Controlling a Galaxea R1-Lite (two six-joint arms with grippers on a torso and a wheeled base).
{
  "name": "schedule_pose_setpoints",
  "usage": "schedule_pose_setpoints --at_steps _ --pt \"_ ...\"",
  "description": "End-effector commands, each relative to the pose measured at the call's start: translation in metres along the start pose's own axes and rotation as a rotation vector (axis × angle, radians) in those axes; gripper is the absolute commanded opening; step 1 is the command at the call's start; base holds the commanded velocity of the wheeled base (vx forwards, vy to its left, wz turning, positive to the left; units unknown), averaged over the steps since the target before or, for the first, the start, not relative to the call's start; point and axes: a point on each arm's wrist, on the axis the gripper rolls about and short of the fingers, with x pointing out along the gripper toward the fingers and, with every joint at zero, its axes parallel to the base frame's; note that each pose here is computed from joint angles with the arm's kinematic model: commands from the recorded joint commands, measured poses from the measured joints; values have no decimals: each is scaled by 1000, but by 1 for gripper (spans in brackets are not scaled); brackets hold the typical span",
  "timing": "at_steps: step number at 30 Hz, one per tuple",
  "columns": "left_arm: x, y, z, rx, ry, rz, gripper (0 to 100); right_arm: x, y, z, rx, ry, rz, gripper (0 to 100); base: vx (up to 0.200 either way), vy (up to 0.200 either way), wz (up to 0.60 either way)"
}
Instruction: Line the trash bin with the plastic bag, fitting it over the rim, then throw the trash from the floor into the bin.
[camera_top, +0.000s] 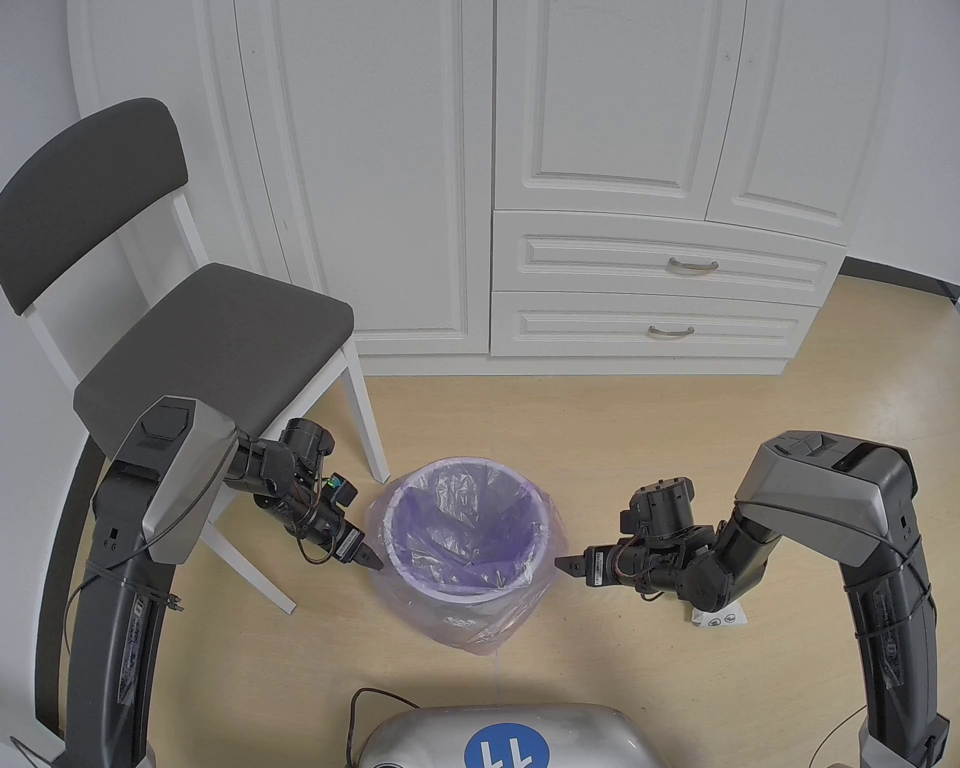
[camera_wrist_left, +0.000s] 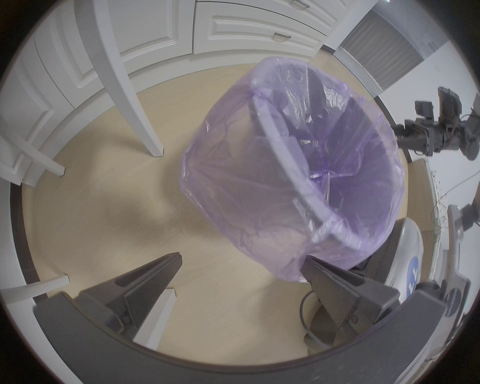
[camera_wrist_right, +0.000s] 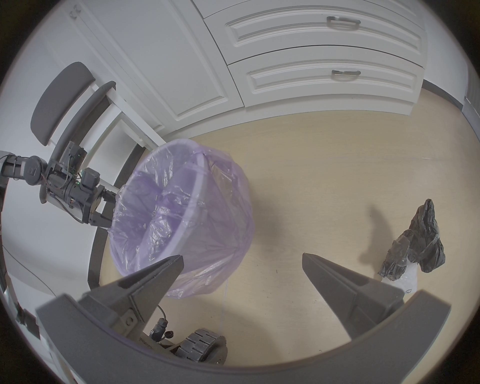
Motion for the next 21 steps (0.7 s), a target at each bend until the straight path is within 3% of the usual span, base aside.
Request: schedule_pose_setpoints --at_steps 1,8,12,21 --pt "2 -4 -9 34 29 -18 100 0 6 3 -2 -17 13 100 0 0 0" --pt "-1 -11 -10 53 11 -90 100 7 7 5 15 -30 22 100 0 0 0" --pt "-1 -27 -8 78 21 -107 100 12 20 15 69 -59 48 100 0 0 0" --pt "-4 -29 -12 75 32 -114 100 30 21 14 68 -77 51 100 0 0 0"
